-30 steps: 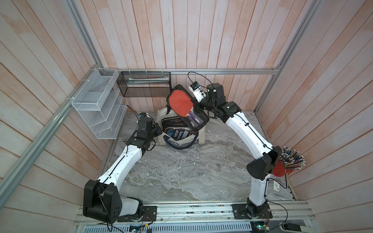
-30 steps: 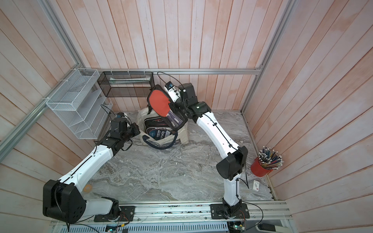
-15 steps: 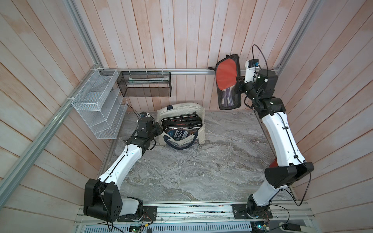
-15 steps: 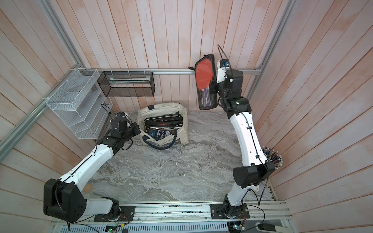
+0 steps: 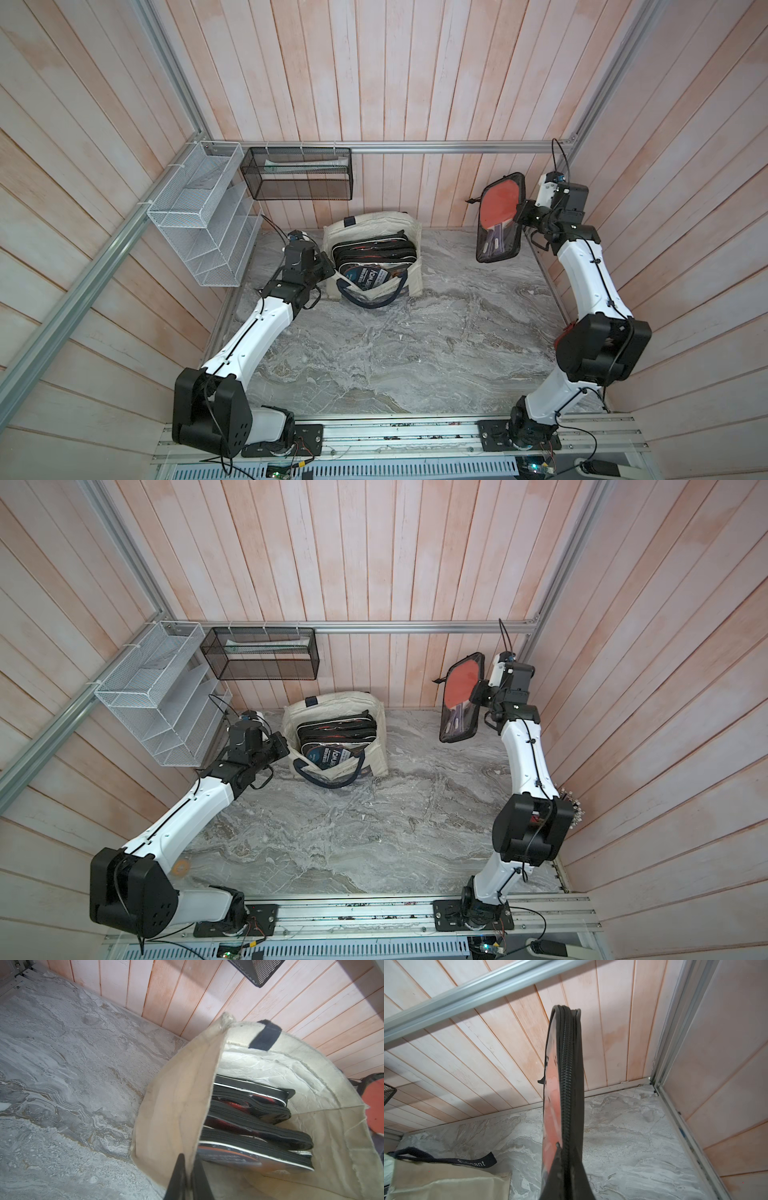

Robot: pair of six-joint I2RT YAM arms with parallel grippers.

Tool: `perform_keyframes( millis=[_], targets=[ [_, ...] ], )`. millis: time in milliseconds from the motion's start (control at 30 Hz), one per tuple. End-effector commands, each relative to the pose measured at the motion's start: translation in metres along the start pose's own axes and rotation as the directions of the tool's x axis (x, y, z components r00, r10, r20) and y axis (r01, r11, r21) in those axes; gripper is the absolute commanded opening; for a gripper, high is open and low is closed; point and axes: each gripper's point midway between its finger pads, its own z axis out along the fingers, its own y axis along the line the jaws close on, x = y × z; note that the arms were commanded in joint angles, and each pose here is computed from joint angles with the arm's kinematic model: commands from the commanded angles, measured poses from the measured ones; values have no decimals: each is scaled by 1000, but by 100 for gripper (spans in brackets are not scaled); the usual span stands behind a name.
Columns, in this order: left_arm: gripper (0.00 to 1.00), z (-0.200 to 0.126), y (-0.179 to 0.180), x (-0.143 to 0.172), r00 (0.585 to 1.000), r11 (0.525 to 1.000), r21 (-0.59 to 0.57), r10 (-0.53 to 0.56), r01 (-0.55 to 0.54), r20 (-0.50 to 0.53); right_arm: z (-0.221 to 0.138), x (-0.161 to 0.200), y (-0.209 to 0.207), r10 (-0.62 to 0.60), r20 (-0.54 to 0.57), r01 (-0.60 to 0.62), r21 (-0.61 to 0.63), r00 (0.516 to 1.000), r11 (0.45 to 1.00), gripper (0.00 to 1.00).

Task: Remove the ping pong set from the canvas bag
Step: Place the ping pong set at the corner of the board.

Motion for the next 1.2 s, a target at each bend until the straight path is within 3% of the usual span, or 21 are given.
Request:
perform_keyframes(
  millis=[0, 100, 433, 833, 933, 1033, 1067, 1167],
  targets=[
    [0, 1, -4, -1, 1000, 1000, 9, 2, -2, -8, 4, -20, 6, 99, 59, -87, -182, 993, 979, 0],
    [0, 1, -5, -2, 1000, 1000, 14, -2, 2, -6, 23, -2, -12, 134, -1, -132, -187, 991, 973, 0],
    [0, 1, -7, -4, 1000, 1000, 19, 7, -7, 1, 80, 77, -74, 155, -172, -154, 20, 973, 988, 0],
    [0, 2, -6, -3, 1000, 1000, 16, 11, -11, 0, 110, 128, -146, 152, -268, -63, 314, 951, 947, 0],
    [0, 1, -5, -2, 1000, 1000, 16, 13, -13, -2, 108, 129, -153, 151, -269, -47, 357, 951, 933, 49],
    [0, 2, -5, -2, 1000, 1000, 14, 16, -16, -2, 101, 119, -153, 118, -230, -21, 387, 966, 922, 87],
    [0, 2, -5, -2, 1000, 1000, 14, 15, -15, -2, 98, 116, -151, 107, -225, -11, 388, 968, 922, 97],
    [0, 1, -5, -2, 1000, 1000, 16, 16, -16, 1, 94, 106, -134, 60, -213, 20, 357, 975, 934, 97]
  ],
)
